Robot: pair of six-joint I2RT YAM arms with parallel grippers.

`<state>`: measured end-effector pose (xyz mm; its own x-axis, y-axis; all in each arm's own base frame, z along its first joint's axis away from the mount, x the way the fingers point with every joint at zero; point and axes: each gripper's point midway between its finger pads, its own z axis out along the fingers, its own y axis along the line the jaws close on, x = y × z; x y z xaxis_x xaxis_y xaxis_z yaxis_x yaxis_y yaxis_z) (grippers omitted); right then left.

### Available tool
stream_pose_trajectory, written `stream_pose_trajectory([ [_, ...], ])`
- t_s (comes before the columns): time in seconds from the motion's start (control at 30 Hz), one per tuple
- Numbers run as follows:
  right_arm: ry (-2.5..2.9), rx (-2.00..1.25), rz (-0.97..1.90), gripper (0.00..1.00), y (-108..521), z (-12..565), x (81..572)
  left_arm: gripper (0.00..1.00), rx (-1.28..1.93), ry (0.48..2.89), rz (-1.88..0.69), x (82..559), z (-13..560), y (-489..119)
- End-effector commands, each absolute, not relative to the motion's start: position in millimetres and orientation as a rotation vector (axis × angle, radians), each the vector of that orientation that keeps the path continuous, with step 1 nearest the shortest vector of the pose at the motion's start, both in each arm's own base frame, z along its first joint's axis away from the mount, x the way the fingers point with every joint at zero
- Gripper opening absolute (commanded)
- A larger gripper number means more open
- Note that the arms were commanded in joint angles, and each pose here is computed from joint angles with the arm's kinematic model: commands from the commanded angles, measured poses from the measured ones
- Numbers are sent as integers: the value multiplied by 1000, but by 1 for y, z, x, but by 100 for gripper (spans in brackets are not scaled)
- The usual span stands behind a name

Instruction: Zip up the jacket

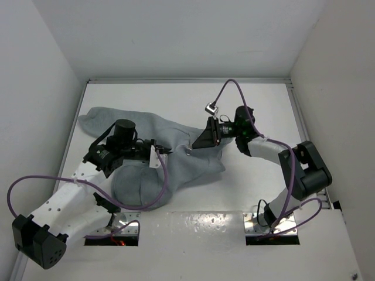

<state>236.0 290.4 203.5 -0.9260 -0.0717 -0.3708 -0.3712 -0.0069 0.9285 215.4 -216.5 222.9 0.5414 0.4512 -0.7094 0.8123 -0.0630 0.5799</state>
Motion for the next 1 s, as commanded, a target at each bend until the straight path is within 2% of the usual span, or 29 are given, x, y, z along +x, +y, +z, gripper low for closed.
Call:
stream_pose_trajectory([
  [0.0, 1976, -618, 1991, 36, 289, 212, 224, 3, 1657, 944, -388, 215, 254, -218],
  [0.03, 1957, -614, 1952, 41, 284, 209, 231, 3, 1664, 918, -381, 211, 257, -217],
  [0.07, 1944, -585, 1913, 54, 279, 212, 239, 2, 1681, 890, -359, 209, 256, -216],
  [0.1, 1958, -560, 1893, 60, 275, 213, 242, 2, 1692, 849, -328, 203, 261, -213],
  [0.23, 1835, -670, 1681, 69, 255, 232, 275, 2, 1808, 816, -360, 172, 242, -202],
  [0.37, 1643, -847, 1595, 69, 260, 268, 303, 2, 1834, 840, -415, 160, 240, -199],
  [0.43, 1478, -976, 1591, 65, 271, 292, 303, 2, 1836, 843, -432, 159, 245, -200],
  [0.5, 1452, -1031, 1652, 60, 281, 289, 302, 2, 1841, 855, -443, 160, 249, -200],
  [0.6, 1353, -1247, 1723, 50, 303, 287, 272, 2, 1820, 846, -430, 160, 260, -200],
  [0.7, 1300, -1351, 1739, 50, 306, 276, 253, 1, 1775, 815, -383, 163, 275, -199],
  [0.77, 1255, -1448, 1759, 54, 308, 263, 234, 1, 1761, 799, -367, 158, 282, -197],
  [0.87, 1209, -1517, 1756, 59, 310, 255, 226, 0, 1755, 800, -367, 156, 283, -196],
  [0.97, 1163, -1583, 1747, 59, 311, 251, 220, 0, 1746, 817, -393, 156, 285, -198],
])
